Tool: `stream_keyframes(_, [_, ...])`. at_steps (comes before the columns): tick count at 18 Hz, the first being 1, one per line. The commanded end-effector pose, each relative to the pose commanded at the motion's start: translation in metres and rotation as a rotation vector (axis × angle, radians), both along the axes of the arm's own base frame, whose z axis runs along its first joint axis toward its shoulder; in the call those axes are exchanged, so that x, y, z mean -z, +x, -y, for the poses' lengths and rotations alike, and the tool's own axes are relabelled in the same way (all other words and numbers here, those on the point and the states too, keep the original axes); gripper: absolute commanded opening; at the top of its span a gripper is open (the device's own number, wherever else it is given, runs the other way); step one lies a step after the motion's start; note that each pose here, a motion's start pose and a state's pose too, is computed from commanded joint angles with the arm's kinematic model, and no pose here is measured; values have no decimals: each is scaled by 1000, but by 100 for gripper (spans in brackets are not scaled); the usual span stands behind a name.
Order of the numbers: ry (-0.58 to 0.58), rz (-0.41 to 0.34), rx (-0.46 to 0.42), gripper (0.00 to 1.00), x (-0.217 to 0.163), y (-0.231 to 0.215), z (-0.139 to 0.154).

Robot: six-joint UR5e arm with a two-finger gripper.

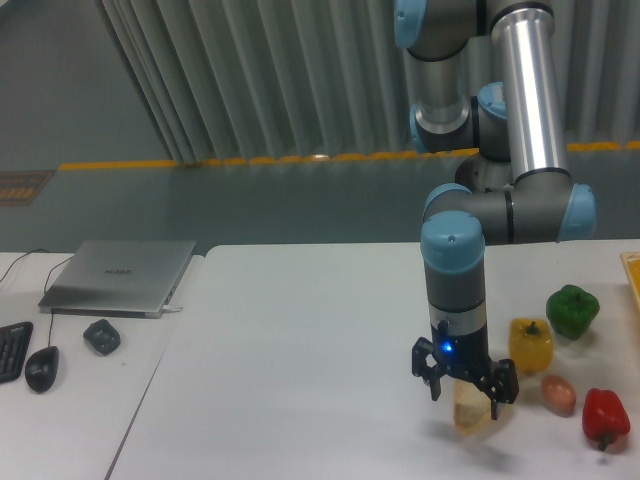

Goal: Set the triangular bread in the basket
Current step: 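Lower the gripper onto the bread slice and close on it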

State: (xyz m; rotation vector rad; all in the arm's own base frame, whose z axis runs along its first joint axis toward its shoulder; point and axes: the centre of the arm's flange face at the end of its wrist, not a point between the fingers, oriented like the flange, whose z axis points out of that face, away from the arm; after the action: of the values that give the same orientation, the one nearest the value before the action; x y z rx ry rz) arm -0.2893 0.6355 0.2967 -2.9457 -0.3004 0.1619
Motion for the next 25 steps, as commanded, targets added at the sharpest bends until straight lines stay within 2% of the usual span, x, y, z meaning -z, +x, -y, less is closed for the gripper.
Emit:
stream_keyframes(17, [-33,23,0,100,27,-3,-4])
stream_keyframes(19, [-33,23,0,83,26,-2,-3])
stream_keyframes(23, [-30,24,-11,28,24,-2,-3])
stream_keyframes(25, [-21,23,-13,14,18,-2,-2])
